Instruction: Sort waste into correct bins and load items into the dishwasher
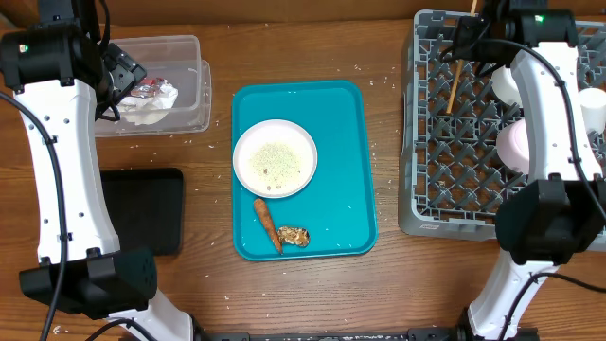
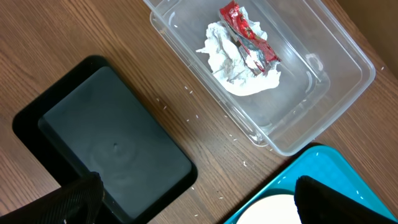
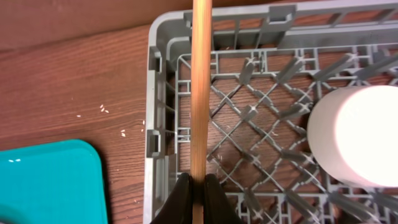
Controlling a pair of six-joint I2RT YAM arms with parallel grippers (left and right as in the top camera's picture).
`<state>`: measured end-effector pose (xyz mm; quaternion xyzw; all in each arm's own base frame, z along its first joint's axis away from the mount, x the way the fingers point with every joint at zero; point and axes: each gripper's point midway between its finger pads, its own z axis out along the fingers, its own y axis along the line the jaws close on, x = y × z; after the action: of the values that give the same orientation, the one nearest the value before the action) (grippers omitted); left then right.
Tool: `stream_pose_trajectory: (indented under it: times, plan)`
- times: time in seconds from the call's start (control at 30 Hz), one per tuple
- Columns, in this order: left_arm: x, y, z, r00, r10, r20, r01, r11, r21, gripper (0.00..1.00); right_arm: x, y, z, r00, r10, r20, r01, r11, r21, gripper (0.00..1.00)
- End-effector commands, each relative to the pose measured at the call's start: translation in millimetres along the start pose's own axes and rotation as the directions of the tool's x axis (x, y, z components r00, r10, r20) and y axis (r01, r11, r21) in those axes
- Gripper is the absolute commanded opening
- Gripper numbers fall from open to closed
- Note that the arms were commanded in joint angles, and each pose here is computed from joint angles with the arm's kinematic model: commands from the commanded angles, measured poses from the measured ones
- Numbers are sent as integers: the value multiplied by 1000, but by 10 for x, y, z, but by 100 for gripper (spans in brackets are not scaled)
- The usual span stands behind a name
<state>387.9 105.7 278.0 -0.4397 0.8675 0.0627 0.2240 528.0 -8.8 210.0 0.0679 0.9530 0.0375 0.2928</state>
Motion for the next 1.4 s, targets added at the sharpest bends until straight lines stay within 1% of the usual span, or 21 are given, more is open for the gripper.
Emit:
stream_pose_trajectory:
  times: [0.0,0.07,0.1,0.27,0.3,0.4,0.47,0.5,0.57,0.63,0.67,0.7,0.73,0.77,0.93,1.07,1.13,1.2,1.27,1.37]
  plan:
    - [-24,25,-1,1000,-13,12,13,1000,-14,100,122,91,284,998,-30,-52,27,998,-58,4]
    - [-23,24,-1,1000,-13,12,13,1000,-14,100,162,129,366,997,-33,-68,28,997,-71,4]
    - [-25,26,-1,1000,-13,12,14,1000,-14,100,193,135,407,996,-32,-81,26,997,-77,8]
    - [-23,24,-1,1000,-13,12,14,1000,-14,100,260,227,429,994,-30,-108,17,992,-124,35]
    - [-25,26,-1,1000,-14,12,14,1000,-14,100,278,231,428,993,-31,-115,16,992,-124,43]
    - [-25,26,-1,1000,-13,12,14,1000,-14,100,328,281,370,989,22,-148,-44,989,-142,46]
    - [-25,26,-1,1000,-13,12,14,1000,-14,100,335,508,175,985,16,-170,-61,963,-263,45]
    - [-24,25,-1,1000,-13,12,14,1000,-14,100,316,709,-30,986,2,-166,-61,934,-353,46]
    - [-25,26,-1,1000,-14,12,14,1000,-14,100,315,923,-202,988,-21,-156,-48,903,-428,46]
    - [-24,25,-1,1000,-13,12,13,1000,-14,100,398,1281,-335,984,-72,-162,-23,855,-517,49]
    - [-24,25,-1,1000,-13,12,14,1000,-14,100,444,1397,-352,981,-86,-171,-20,844,-535,57]
    - [-24,25,-1,1000,-14,12,14,1000,-14,100,525,1556,-338,977,-92,-191,-27,840,-542,98]
    - [-25,26,-1,1000,-14,12,14,1000,-14,100,567,1646,-329,975,-102,-195,-23,835,-550,100]
    - [-23,24,-1,1000,-13,12,14,1000,-14,100,677,1867,-293,971,-147,-187,15,823,-567,100]
    - [-25,26,-1,1000,-13,12,14,1000,-14,100,987,2304,-302,953,-217,-213,54,810,-584,100]
    - [-23,24,-1,1000,-13,12,14,1000,-14,100,1383,2671,-354,918,-311,-247,97,780,-618,100]
    - [-25,26,-1,1000,-14,12,14,1000,-14,100,1520,2775,-372,904,-341,-259,111,771,-627,100]
    - [-23,26,-1,1000,-13,11,13,1000,-14,100,1581,2782,-345,898,-354,-260,140,791,-596,100]
    - [-24,25,-1,1000,-13,12,14,1000,-14,100,1555,2714,-287,903,-348,-252,161,818,-552,100]
    - [-23,26,-1,1000,-14,11,14,1000,-14,100,1415,2594,-242,921,-309,-238,151,844,-514,100]
